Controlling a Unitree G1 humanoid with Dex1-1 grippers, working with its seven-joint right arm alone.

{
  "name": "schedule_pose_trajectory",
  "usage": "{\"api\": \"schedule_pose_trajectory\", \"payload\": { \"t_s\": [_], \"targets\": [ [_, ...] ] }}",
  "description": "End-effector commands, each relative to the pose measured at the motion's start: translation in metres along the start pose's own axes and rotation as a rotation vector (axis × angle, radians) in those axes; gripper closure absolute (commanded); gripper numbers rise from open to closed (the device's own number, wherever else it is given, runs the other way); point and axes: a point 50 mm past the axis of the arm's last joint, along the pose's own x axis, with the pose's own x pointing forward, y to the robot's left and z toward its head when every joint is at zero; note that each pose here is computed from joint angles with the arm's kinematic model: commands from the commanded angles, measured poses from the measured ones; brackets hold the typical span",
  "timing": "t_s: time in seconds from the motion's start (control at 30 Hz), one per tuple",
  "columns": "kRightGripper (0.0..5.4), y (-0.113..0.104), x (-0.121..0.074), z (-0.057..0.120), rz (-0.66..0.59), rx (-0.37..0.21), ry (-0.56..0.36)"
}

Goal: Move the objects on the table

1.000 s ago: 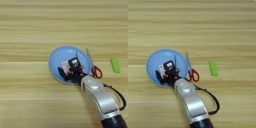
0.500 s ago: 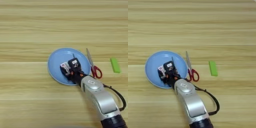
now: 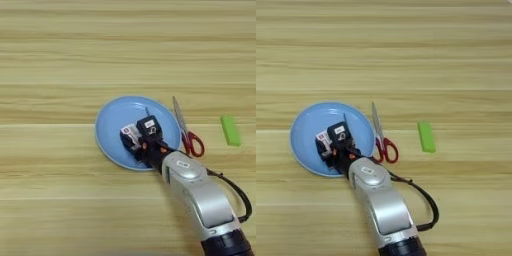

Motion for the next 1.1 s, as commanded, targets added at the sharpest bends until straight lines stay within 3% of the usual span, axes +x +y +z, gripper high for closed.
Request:
{"api": "schedule_pose_trajectory", "payload": {
  "t_s": [0.03,0.63,0.87,1.1],
  "targets": [
    [3.31,-0.002,0.0,0.025,-0.012,-0.009,-0.117],
    [3.31,-0.003,-0.013,0.053,-0.042,-0.001,-0.257],
    [3.31,-0.019,-0.026,0.067,-0.11,-0.014,-0.316],
    [3.31,-0.037,-0.034,0.068,-0.17,-0.012,-0.32]
  ]
}}
